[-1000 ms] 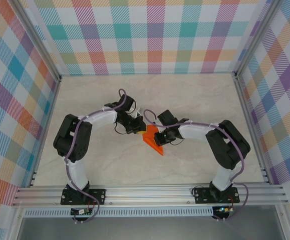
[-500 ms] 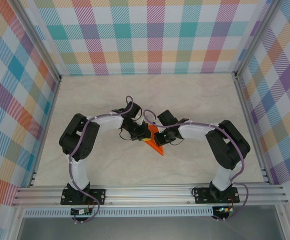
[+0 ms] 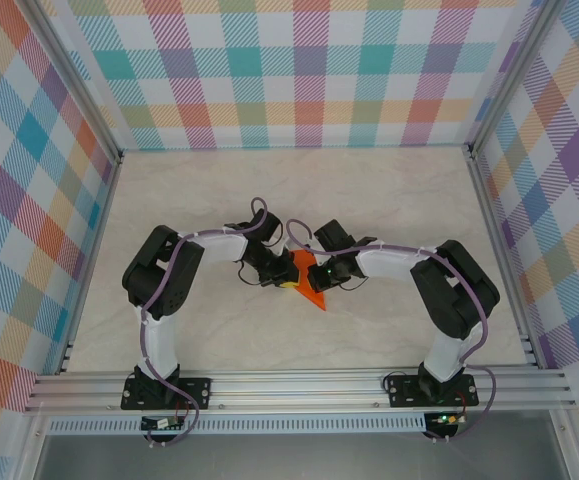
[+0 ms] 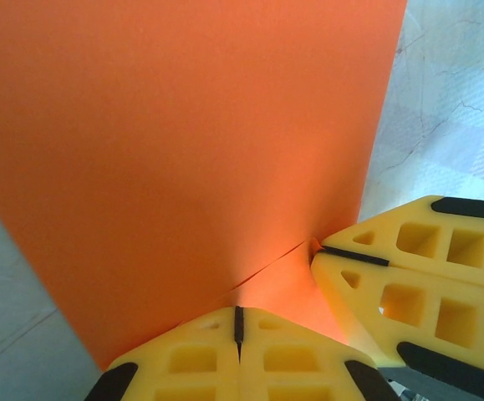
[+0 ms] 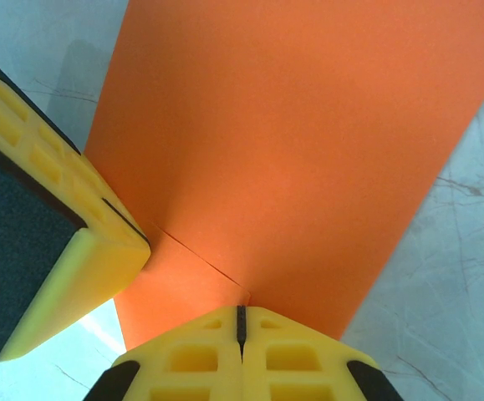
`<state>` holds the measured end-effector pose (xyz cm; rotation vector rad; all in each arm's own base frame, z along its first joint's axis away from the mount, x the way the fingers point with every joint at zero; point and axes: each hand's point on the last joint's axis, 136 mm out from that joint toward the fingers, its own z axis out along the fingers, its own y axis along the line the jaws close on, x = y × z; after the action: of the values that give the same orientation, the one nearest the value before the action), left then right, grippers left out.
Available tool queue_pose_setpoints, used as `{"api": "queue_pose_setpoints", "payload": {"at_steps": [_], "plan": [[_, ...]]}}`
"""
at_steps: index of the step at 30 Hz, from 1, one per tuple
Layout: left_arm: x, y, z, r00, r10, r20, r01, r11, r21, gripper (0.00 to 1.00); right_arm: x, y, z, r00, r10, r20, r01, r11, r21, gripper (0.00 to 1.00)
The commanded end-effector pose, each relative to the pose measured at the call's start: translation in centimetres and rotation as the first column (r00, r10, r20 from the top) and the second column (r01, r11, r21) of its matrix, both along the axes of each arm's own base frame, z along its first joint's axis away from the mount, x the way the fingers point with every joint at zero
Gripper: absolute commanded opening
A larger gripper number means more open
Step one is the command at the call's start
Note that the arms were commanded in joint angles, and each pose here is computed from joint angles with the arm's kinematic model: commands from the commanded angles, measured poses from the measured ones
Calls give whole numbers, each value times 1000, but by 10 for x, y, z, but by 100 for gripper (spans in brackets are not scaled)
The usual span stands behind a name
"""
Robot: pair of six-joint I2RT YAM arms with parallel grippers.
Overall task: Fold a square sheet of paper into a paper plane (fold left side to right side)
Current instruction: Third fold the triangle at the center of the table.
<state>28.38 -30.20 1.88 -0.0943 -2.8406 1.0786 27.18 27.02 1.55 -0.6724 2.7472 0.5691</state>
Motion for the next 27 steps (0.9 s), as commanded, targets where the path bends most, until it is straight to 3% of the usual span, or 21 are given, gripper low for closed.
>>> {"api": "queue_pose_setpoints", "payload": {"at_steps": [1, 6, 12, 14, 20, 27], "plan": [[-12, 18, -34, 999, 10, -34, -6, 994, 113, 2, -22, -18, -17, 996, -6, -87, -3, 995, -97, 4], [-19, 25, -40, 999, 17, -44, -11, 991, 136, 2, -2, -16, 24, 999, -35, 3, 35, 998, -57, 28], [-22, 27, -41, 999, 23, -41, -18, 990, 138, 1, 0, -28, 62, 995, -42, 88, 47, 997, -56, 43], [-21, 27, -39, 999, 25, -37, -20, 990, 136, 1, -13, -25, 64, 999, -20, 46, 21, 1000, -14, 42], [-19, 26, -38, 999, 25, -34, -20, 991, 132, 1, -52, 8, 55, 986, 48, -162, -12, 977, 213, 28], [-19, 25, -37, 999, 21, -31, -17, 991, 134, 1, -55, 15, 31, 962, 32, -271, 25, 979, 204, 24]]}}
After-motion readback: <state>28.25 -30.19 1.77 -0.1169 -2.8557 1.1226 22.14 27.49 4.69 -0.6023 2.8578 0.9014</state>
